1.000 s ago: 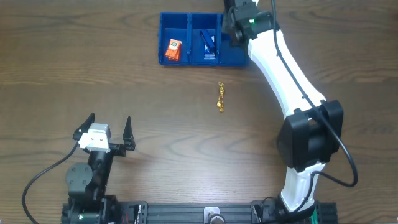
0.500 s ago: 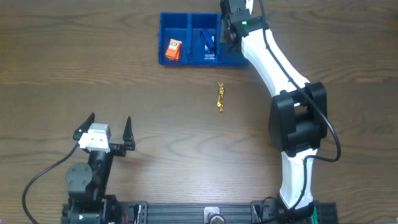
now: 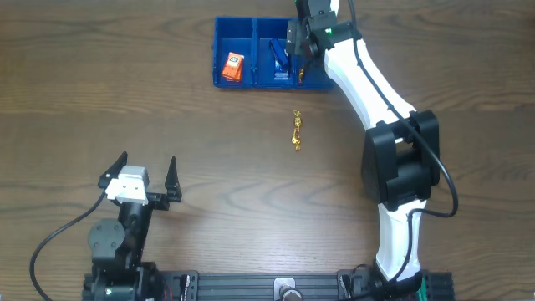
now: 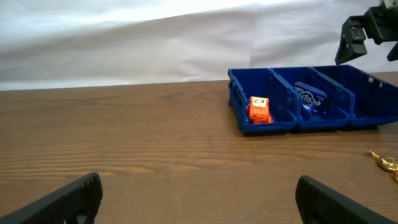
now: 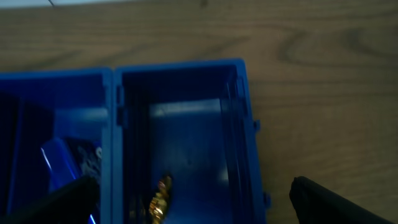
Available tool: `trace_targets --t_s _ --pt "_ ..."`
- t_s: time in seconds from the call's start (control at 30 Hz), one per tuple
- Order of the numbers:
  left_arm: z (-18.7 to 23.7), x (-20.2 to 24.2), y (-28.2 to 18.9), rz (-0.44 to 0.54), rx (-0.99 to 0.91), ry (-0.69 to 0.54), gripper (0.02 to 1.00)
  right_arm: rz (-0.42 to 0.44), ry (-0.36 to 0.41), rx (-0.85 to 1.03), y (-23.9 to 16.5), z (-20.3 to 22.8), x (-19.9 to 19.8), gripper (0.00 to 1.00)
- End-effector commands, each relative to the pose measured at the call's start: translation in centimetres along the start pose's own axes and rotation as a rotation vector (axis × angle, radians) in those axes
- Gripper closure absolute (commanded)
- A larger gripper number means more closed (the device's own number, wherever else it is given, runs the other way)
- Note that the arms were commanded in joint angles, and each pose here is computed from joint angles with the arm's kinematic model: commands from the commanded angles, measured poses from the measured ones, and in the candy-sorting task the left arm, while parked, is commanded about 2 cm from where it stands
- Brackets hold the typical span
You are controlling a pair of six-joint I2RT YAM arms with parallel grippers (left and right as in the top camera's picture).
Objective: Sort Candies Into Trays
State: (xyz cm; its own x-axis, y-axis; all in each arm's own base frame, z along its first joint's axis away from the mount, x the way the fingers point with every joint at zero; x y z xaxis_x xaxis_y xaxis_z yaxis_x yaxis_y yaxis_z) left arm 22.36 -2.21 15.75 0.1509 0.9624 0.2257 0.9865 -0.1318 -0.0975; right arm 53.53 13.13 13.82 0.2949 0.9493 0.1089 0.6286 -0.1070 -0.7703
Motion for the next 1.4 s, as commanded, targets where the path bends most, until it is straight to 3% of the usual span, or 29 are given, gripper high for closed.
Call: trace_targets --t_s 0.03,0.2,0.4,0.63,0.8,1.4 --pt "1.4 -0.6 0.1 0.031 0.039 -0.002 0.02 0.03 -0.023 0.041 -0.7 1.0 -0.6 0.001" --pt "1.4 -0.6 0.1 0.031 0.039 -0.002 0.02 0.007 -0.031 0.056 -8.2 0.6 -0.5 0.003" --pt "1.4 -0.6 0.1 0.031 0.039 -0.002 0.02 0.018 -0.075 0.327 -12.9 7.7 -0.3 0.001" --pt "1.4 -0.6 0.1 0.031 0.039 -0.002 0.02 -0.035 -0.117 0.547 -9.5 16.9 -0.2 0.003" --pt "1.4 -0.6 0.1 0.031 0.039 -0.002 0.023 -0.016 -0.127 0.596 -7.2 21.3 -1.9 0.001" --pt "1.4 -0.6 0.1 0.031 0.039 -0.002 0.018 -0.004 -0.096 0.531 -4.3 22.7 -2.5 0.042"
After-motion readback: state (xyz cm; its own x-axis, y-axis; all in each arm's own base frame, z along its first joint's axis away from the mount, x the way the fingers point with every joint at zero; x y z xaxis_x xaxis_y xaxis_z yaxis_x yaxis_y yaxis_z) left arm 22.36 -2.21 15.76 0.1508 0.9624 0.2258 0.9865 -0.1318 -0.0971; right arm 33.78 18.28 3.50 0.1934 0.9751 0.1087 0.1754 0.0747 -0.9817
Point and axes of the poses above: each gripper's point midway between its finger pads, its own y axis out along the fingers, its own x axis along the line the jaws close on, z = x × y, the point moved 2 cm from there along -y, back along the fingers, and after that the axes turned 13 degrees about y, right-handed, at the moved point
